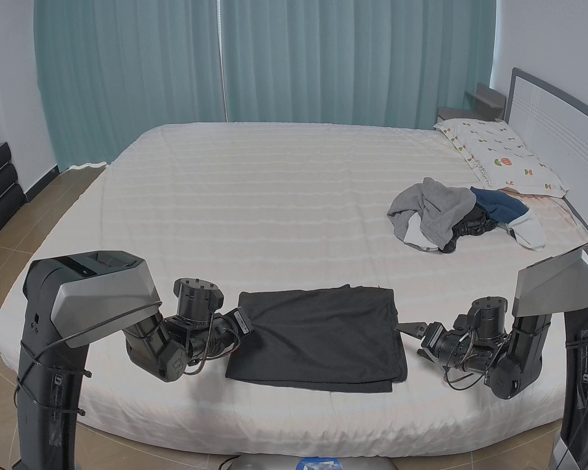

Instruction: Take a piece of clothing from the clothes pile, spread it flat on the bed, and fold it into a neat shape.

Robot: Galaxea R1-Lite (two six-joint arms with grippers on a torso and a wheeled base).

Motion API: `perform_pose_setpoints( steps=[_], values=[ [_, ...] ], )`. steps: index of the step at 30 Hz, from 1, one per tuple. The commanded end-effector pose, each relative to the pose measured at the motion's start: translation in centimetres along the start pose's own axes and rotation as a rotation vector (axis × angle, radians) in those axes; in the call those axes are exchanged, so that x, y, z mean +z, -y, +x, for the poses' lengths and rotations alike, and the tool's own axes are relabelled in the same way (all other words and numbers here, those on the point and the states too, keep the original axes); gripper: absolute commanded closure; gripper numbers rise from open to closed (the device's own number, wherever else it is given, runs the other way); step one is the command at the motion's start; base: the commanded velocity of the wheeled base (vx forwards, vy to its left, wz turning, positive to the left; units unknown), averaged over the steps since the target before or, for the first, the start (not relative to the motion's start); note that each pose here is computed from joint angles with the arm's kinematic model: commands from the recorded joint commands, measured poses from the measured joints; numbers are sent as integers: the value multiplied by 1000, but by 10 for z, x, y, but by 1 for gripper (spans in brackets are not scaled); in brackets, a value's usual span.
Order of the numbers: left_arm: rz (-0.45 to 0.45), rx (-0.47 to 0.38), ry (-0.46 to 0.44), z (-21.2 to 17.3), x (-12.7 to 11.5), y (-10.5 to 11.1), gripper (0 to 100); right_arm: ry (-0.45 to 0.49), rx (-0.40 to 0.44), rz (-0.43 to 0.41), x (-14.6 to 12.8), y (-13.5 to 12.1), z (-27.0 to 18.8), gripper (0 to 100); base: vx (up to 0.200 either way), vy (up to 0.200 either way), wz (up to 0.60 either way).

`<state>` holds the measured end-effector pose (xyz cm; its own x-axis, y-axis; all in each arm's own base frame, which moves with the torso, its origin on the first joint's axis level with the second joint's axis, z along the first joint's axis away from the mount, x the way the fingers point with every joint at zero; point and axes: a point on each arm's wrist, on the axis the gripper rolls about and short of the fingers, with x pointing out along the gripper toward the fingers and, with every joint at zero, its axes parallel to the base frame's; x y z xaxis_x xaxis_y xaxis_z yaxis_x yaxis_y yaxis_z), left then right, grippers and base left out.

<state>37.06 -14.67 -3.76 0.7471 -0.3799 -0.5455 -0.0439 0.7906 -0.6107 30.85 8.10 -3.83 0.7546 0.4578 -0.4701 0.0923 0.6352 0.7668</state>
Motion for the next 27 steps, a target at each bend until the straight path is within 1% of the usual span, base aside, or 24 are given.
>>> perform_pose_setpoints(
  steps=[1,14,17,18,19,27],
  values=[
    [-3,34,-1,-4,-5,-4,100,0,2,0,0,0,0,0,0,0,0],
    [-6,36,1,-8,-4,-3,100,14,15,3,2,-1,0,0,0,0,0],
    [-43,27,8,-10,-1,0,100,14,18,3,2,-1,-1,0,0,0,0],
    [-43,27,8,-10,-1,0,100,14,18,3,2,-1,-1,0,0,200,0],
    [-62,23,10,-10,0,0,100,14,18,3,2,-1,-1,0,0,200,0],
    [-66,35,7,-16,-1,-1,100,19,17,7,3,0,-2,0,0,200,0]
  ],
)
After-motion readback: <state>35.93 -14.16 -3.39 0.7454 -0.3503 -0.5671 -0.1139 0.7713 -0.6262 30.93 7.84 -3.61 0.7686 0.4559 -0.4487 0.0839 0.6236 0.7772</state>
